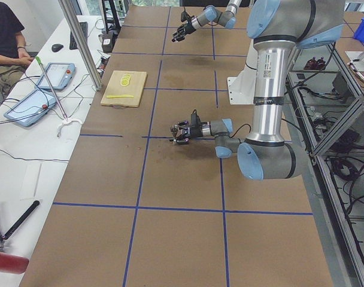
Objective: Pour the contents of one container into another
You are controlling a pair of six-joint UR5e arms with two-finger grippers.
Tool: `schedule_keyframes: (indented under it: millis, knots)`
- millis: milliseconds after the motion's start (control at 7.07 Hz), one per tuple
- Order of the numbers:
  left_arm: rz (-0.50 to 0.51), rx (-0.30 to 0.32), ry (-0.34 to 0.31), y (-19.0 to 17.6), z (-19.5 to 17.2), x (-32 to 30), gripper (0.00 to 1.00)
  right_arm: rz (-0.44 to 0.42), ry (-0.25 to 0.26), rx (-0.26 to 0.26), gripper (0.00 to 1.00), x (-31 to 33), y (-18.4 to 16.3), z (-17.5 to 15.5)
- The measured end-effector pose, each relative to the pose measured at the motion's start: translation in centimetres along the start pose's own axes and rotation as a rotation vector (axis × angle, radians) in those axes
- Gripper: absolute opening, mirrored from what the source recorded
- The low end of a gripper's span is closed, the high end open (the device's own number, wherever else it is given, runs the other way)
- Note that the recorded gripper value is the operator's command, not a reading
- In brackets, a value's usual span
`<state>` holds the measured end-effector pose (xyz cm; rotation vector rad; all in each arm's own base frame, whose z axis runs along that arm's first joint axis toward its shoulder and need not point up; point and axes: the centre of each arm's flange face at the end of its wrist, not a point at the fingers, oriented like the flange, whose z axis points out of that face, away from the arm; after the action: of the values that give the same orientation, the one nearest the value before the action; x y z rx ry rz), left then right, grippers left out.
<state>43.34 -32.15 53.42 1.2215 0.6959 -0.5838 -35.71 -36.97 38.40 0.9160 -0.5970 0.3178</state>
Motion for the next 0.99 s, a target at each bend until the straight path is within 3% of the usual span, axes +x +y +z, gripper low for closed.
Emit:
schedule_keyframes:
  millis: [424, 990]
  knots:
    - [-0.006, -0.094, 0.030, -0.8, -0.8, -0.8, 1.00, -0.001, -0.003, 0.001, 0.00, -0.4, 0.2, 0.0]
    - [0.017, -0.287, 0.084, -1.2, -3.3, -2.9, 1.00, -0.009, 0.016, 0.006, 0.00, -0.5, 1.2, 1.0]
